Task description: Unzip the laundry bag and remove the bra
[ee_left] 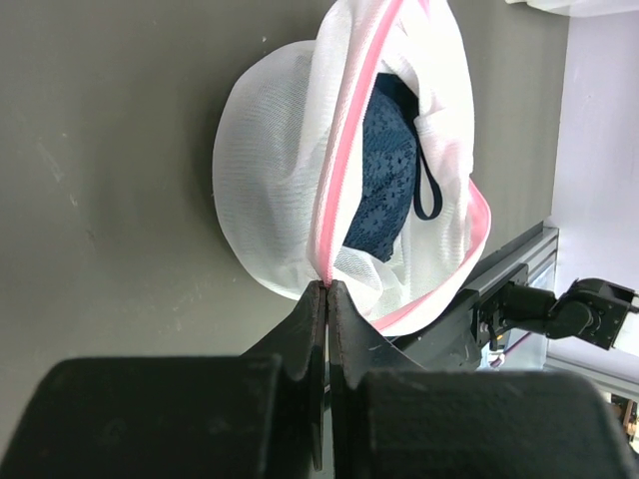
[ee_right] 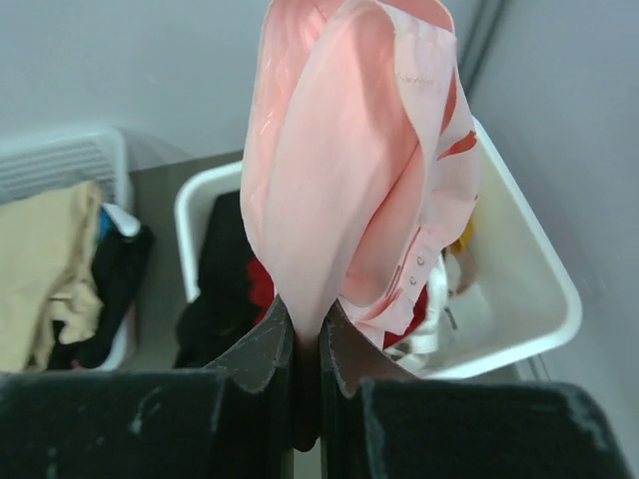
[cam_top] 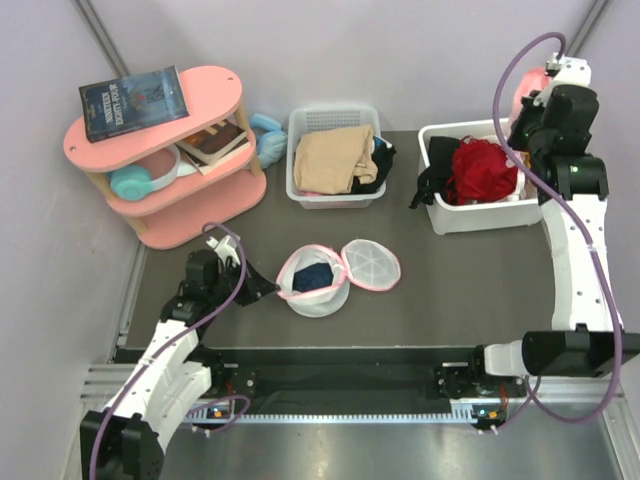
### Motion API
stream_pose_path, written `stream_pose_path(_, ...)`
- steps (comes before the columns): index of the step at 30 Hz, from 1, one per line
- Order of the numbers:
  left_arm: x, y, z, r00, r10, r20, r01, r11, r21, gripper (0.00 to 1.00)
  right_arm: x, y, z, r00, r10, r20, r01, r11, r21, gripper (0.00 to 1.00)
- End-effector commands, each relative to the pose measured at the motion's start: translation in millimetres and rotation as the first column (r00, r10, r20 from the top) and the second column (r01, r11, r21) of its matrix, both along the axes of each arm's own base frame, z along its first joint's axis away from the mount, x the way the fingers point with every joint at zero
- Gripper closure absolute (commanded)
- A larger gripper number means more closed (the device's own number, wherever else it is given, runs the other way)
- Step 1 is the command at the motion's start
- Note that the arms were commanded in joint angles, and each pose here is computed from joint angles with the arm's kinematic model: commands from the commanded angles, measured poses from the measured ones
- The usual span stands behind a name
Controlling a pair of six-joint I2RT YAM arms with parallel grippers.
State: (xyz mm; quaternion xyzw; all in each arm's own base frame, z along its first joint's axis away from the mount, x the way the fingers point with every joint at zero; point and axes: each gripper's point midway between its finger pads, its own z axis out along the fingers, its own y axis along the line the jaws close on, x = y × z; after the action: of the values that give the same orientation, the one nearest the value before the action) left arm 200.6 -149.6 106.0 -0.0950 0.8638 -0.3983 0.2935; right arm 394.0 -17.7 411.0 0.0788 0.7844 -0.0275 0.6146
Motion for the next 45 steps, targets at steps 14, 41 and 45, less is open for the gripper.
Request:
stream_pose_path(14, 8.9, 0.9, 28.6, 0.997, 0.024, 0.071, -0.024, 1.0, -0.008, 1.0, 54.5, -113.4, -77.9, 0.955, -0.208, -0.211, 0.202, 0.978, -0.05, 0.8)
stream_pose_path(41, 10.7, 0.8, 32.0, 0.996, 0.015, 0.088, -0.015, 1.0, -0.001, 1.0, -44.1, 258.5, -97.2, 0.673, 0.732, -0.105, -0.679, 0.668, 0.306, 0.13)
stream_pose_path(45, 10.0, 0.4, 29.6, 0.996, 0.014, 0.086, -0.014, 1.0, -0.004, 1.0, -99.7, 340.7, -139.7, 0.495, 0.863, -0.104, -0.747, 0.483, 0.457, 0.17)
